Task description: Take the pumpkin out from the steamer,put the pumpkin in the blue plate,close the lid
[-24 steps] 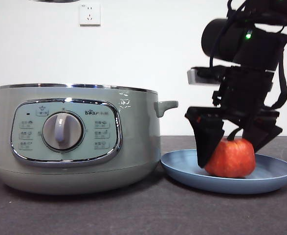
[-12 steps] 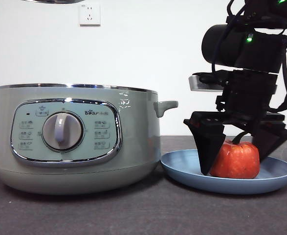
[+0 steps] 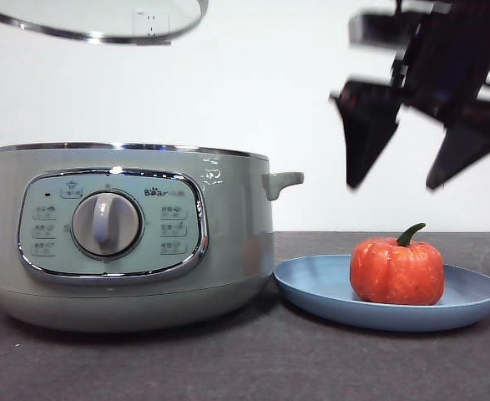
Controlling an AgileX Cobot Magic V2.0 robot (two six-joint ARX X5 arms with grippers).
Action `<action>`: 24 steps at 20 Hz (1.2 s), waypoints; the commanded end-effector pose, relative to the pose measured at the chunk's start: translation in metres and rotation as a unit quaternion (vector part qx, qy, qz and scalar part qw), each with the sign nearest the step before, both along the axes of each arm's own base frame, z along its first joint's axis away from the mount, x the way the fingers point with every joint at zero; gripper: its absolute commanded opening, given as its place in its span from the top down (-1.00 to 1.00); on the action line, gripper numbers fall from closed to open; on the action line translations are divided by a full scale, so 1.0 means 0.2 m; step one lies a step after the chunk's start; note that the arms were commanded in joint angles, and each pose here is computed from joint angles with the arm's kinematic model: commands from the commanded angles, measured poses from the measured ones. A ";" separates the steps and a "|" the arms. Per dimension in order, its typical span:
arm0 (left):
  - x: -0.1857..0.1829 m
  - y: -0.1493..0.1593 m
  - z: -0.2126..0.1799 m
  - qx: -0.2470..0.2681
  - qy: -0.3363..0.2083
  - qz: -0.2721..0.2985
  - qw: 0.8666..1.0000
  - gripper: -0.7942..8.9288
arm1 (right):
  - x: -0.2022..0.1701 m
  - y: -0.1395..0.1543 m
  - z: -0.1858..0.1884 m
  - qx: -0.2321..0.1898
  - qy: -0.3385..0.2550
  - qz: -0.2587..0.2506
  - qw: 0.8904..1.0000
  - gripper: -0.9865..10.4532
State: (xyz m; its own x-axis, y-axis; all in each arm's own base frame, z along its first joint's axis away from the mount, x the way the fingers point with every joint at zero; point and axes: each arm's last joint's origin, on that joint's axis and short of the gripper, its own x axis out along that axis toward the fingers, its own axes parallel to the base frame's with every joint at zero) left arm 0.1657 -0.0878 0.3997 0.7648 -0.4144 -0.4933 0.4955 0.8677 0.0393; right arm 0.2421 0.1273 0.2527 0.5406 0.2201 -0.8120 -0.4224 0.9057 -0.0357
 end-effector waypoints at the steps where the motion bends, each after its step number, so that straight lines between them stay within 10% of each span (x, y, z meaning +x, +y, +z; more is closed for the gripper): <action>1: 0.05 -0.03 0.02 -0.009 -0.016 0.003 1.000 0.85 | -0.06 -0.03 0.11 0.026 -0.039 -0.005 0.999 -0.32; 10: 0.31 -0.20 -0.17 0.019 0.048 -0.019 0.998 0.85 | -0.26 -0.15 0.37 0.064 -0.151 -0.023 0.986 -0.32; 24: 0.46 -0.36 -0.41 0.061 0.123 -0.039 0.990 0.85 | -0.28 -0.16 0.39 0.069 -0.159 -0.024 0.985 -0.32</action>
